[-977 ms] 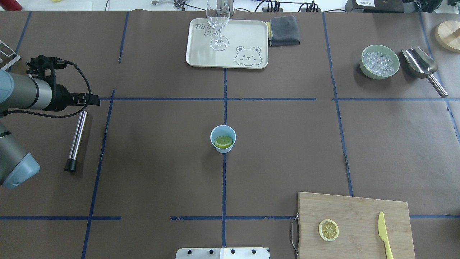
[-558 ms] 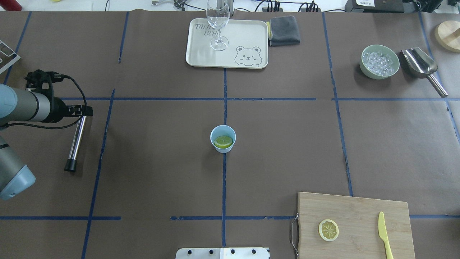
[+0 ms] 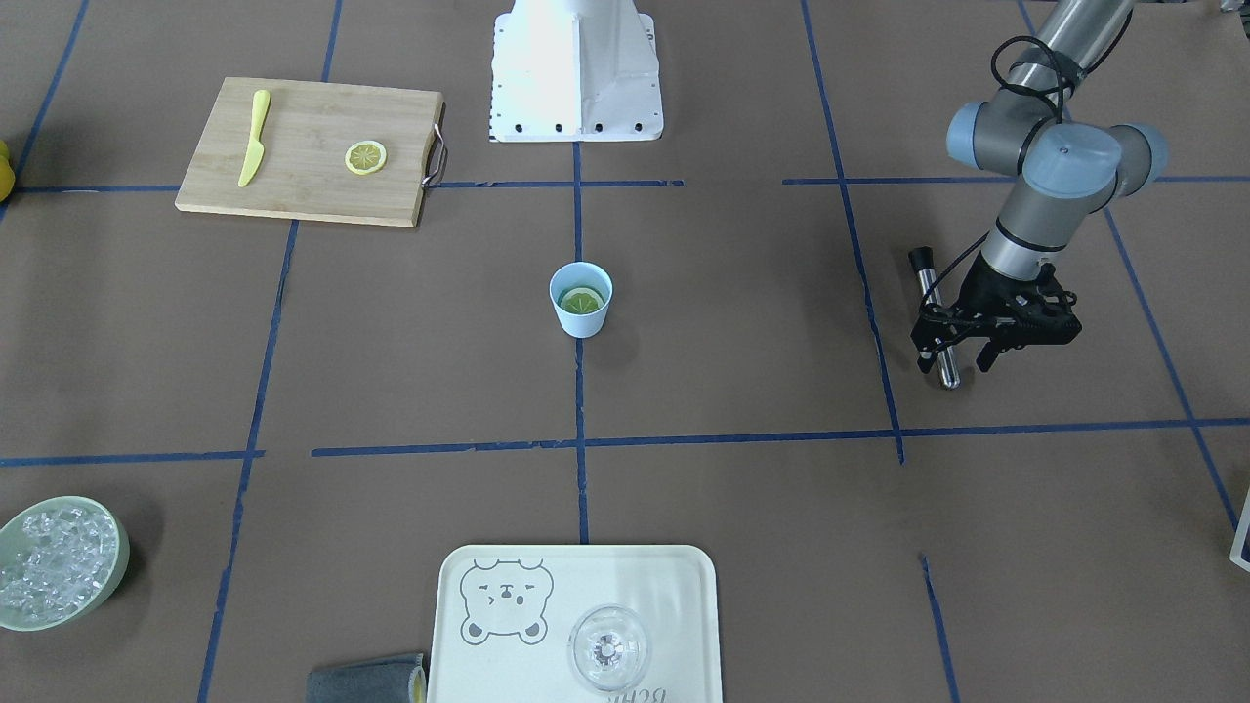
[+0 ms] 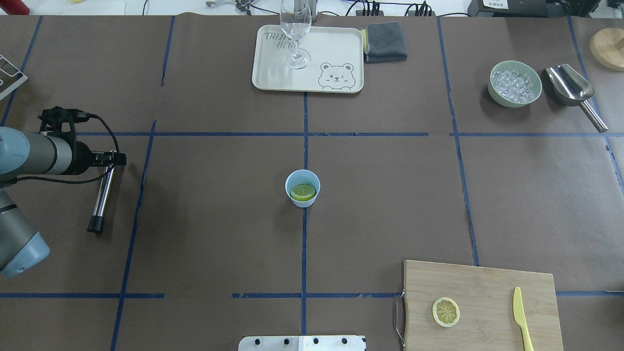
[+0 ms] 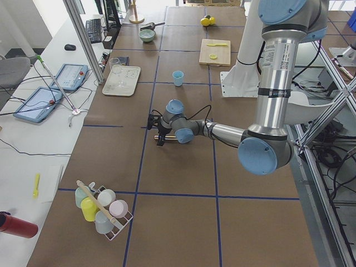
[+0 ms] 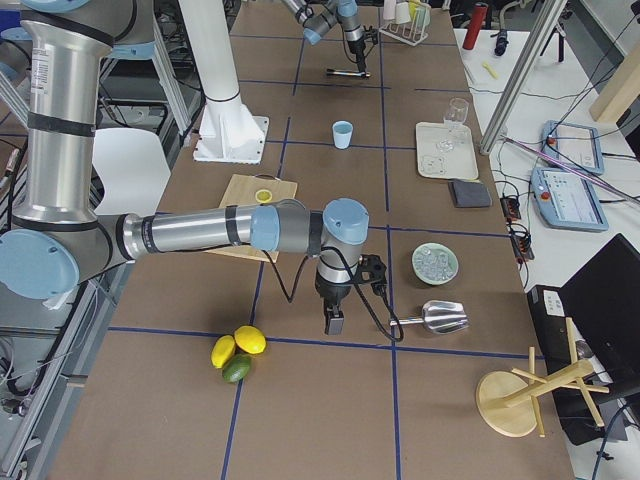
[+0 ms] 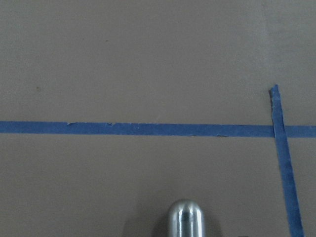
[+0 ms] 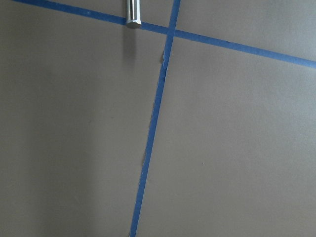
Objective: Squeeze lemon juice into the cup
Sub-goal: 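Grasp the muddler with the left gripper and lift it upright, then carry the muddler with the left gripper over the blue cup, then press the muddler down into the cup onto the lemon slice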
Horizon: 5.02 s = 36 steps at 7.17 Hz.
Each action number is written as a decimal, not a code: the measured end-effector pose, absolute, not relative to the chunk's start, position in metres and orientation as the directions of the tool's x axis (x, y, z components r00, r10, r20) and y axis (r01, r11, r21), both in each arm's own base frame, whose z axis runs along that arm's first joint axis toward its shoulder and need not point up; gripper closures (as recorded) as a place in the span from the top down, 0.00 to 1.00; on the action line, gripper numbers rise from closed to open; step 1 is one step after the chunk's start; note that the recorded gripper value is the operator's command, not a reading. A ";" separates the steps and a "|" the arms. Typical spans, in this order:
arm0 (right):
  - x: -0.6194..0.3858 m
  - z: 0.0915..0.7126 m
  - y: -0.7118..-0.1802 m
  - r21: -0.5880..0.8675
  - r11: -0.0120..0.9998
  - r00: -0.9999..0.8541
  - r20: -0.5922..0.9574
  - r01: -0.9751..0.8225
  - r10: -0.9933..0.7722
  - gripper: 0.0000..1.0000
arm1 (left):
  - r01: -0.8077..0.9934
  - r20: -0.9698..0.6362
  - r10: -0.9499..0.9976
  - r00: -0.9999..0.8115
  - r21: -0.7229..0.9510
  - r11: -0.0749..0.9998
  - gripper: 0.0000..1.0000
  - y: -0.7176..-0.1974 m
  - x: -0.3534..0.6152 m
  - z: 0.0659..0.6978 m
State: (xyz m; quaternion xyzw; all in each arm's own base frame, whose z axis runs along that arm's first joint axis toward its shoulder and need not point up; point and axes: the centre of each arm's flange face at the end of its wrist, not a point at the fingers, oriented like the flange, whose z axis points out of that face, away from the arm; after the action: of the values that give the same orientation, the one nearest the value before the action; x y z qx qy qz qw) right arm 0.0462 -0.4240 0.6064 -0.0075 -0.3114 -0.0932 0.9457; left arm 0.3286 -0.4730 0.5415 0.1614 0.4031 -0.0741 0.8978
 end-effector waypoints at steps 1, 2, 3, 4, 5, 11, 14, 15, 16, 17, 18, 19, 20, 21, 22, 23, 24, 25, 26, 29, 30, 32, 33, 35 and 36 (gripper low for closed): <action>0.046 0.606 -0.424 0.044 0.983 0.789 0.590 0.181 -0.172 1.00 | 0.273 -0.754 -0.017 0.657 0.217 0.937 0.03 -0.471 0.331 0.540; 0.046 0.606 -0.424 0.044 0.983 0.789 0.590 0.181 -0.172 1.00 | 0.281 -0.760 -0.030 0.650 0.203 0.938 0.00 -0.468 0.336 0.538; 0.046 0.606 -0.424 0.045 0.983 0.789 0.590 0.180 -0.172 1.00 | 0.282 -0.767 -0.030 0.641 0.198 0.939 0.00 -0.466 0.339 0.533; 0.046 0.606 -0.425 0.045 0.983 0.789 0.590 0.180 -0.171 1.00 | 0.278 -0.773 -0.022 0.634 0.201 0.939 0.00 -0.463 0.342 0.527; 0.046 0.605 -0.425 0.046 0.983 0.789 0.590 0.179 -0.172 1.00 | 0.281 -0.780 -0.013 0.625 0.209 0.937 0.00 -0.461 0.341 0.518; 0.046 0.604 -0.426 0.049 0.983 0.788 0.590 0.180 -0.173 1.00 | 0.399 -0.818 0.287 0.498 0.510 0.762 0.00 -0.480 0.337 0.371; 0.046 0.604 -0.426 0.049 0.983 0.788 0.590 0.179 -0.173 1.00 | 0.635 -0.758 0.592 0.275 0.605 0.481 0.00 -0.478 0.329 0.287; 0.046 0.604 -0.425 0.049 0.982 0.788 0.590 0.180 -0.174 1.00 | 0.703 -0.720 0.665 0.198 0.578 0.416 0.00 -0.472 0.332 0.274; 0.046 0.603 -0.425 0.050 0.982 0.788 0.590 0.181 -0.175 1.00 | 0.763 -0.672 0.723 0.161 0.549 0.341 0.00 -0.465 0.345 0.258; 0.046 0.603 -0.425 0.051 0.982 0.788 0.590 0.181 -0.176 1.00 | 0.807 -0.620 0.767 0.167 0.533 0.255 0.00 -0.455 0.364 0.241; 0.046 0.603 -0.425 0.052 0.982 0.788 0.590 0.181 -0.177 1.00 | 0.829 -0.574 0.794 0.202 0.531 0.173 0.00 -0.448 0.382 0.226; 0.046 0.603 -0.424 0.052 0.982 0.788 0.590 0.182 -0.177 1.00 | 0.830 -0.532 0.809 0.250 0.548 0.104 0.00 -0.449 0.398 0.213; 0.046 0.603 -0.424 0.053 0.982 0.788 0.590 0.182 -0.177 1.00 | 0.814 -0.490 0.816 0.306 0.579 0.042 0.00 -0.453 0.414 0.203; 0.046 0.603 -0.425 0.053 0.982 0.788 0.590 0.182 -0.178 1.00 | 0.794 -0.462 0.817 0.345 0.607 0.008 0.00 -0.456 0.431 0.199; 0.046 0.603 -0.425 0.053 0.982 0.788 0.590 0.182 -0.178 1.00 | 0.780 -0.454 0.816 0.357 0.626 0.008 0.00 -0.455 0.450 0.200; 0.046 0.603 -0.425 0.053 0.982 0.788 0.590 0.182 -0.178 1.00 | 0.771 -0.463 0.811 0.357 0.636 0.024 0.00 -0.446 0.471 0.204; 0.046 0.603 -0.425 0.052 0.982 0.788 0.590 0.181 -0.177 1.00 | 0.769 -0.481 0.804 0.351 0.637 0.046 0.00 -0.432 0.490 0.208; 0.046 0.603 -0.425 0.052 0.982 0.788 0.590 0.181 -0.176 1.00 | 0.770 -0.498 0.796 0.345 0.635 0.064 0.00 -0.419 0.504 0.210; 0.046 0.603 -0.425 0.051 0.982 0.788 0.590 0.181 -0.175 1.00 | 0.773 -0.513 0.789 0.339 0.630 0.078 0.00 -0.408 0.515 0.211; 0.046 0.604 -0.424 0.049 0.982 0.788 0.591 0.180 -0.174 1.00 | 0.764 -0.529 0.775 0.345 0.638 0.095 0.00 -0.402 0.537 0.209; 0.046 0.604 -0.424 0.049 0.982 0.787 0.591 0.180 -0.174 1.00 | 0.754 -0.529 0.771 0.355 0.650 0.099 0.00 -0.405 0.544 0.213; 0.046 0.605 -0.425 0.048 0.982 0.787 0.592 0.180 -0.173 1.00 | 0.719 -0.532 0.755 0.383 0.685 0.118 0.00 -0.405 0.562 0.235; 0.046 0.605 -0.425 0.047 0.982 0.787 0.592 0.180 -0.173 1.00 | 0.708 -0.536 0.747 0.393 0.695 0.126 0.00 -0.403 0.570 0.243; 0.046 0.605 -0.425 0.047 0.982 0.786 0.594 0.180 -0.173 1.00 | 0.704 -0.538 0.746 0.392 0.698 0.133 0.00 -0.398 0.574 0.244; 0.046 0.605 -0.425 0.048 0.982 0.785 0.595 0.180 -0.173 1.00 | 0.718 -0.540 0.752 0.379 0.684 0.129 0.00 -0.395 0.570 0.235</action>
State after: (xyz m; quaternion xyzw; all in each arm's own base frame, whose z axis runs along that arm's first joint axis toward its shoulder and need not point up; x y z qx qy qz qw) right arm 0.0456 -0.4249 0.6046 -0.0058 -0.3145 -0.0935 0.9446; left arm 0.5700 -0.3953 0.2352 0.6596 0.5569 0.0166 0.5044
